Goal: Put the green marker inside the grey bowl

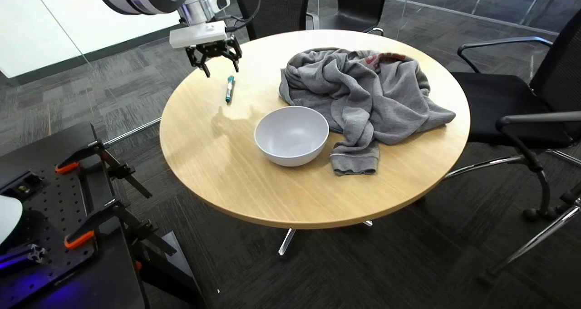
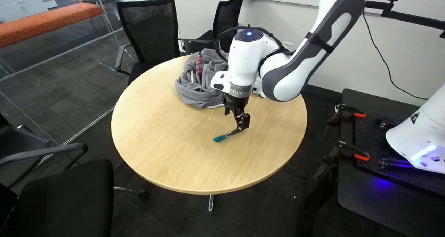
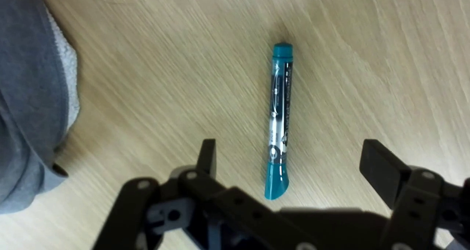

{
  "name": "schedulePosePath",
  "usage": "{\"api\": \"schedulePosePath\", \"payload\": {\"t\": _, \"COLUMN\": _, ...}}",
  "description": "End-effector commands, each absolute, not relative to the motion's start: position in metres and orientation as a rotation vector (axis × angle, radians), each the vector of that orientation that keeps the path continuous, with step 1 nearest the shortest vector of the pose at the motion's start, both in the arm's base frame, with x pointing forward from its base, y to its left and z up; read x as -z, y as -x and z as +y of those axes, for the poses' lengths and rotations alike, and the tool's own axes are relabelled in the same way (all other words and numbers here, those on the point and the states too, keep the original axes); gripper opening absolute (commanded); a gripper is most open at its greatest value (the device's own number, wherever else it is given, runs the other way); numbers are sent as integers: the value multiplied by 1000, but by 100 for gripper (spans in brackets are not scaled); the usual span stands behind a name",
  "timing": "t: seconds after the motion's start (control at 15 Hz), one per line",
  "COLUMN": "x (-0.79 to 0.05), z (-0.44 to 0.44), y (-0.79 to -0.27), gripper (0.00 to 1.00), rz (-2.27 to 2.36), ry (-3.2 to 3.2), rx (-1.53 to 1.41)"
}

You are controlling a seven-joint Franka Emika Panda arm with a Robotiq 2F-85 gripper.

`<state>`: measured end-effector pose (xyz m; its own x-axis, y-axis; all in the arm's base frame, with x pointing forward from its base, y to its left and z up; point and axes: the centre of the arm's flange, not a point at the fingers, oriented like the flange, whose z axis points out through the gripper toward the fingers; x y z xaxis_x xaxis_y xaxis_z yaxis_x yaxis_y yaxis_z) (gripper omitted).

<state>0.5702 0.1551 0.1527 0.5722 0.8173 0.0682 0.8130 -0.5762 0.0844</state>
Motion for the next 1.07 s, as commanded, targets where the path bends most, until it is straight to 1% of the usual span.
{"api": "schedulePosePath", "payload": {"t": 0.0, "x": -142, "z": 160, "y": -589, "gripper": 100, "rz": 1488, "ry": -2714, "rx": -89}}
{"api": "schedulePosePath", "payload": {"t": 1.0, "x": -111, "z": 166, "y": -601, "gripper": 100, "rz": 1554, "ry": -2711, "rx": 0}}
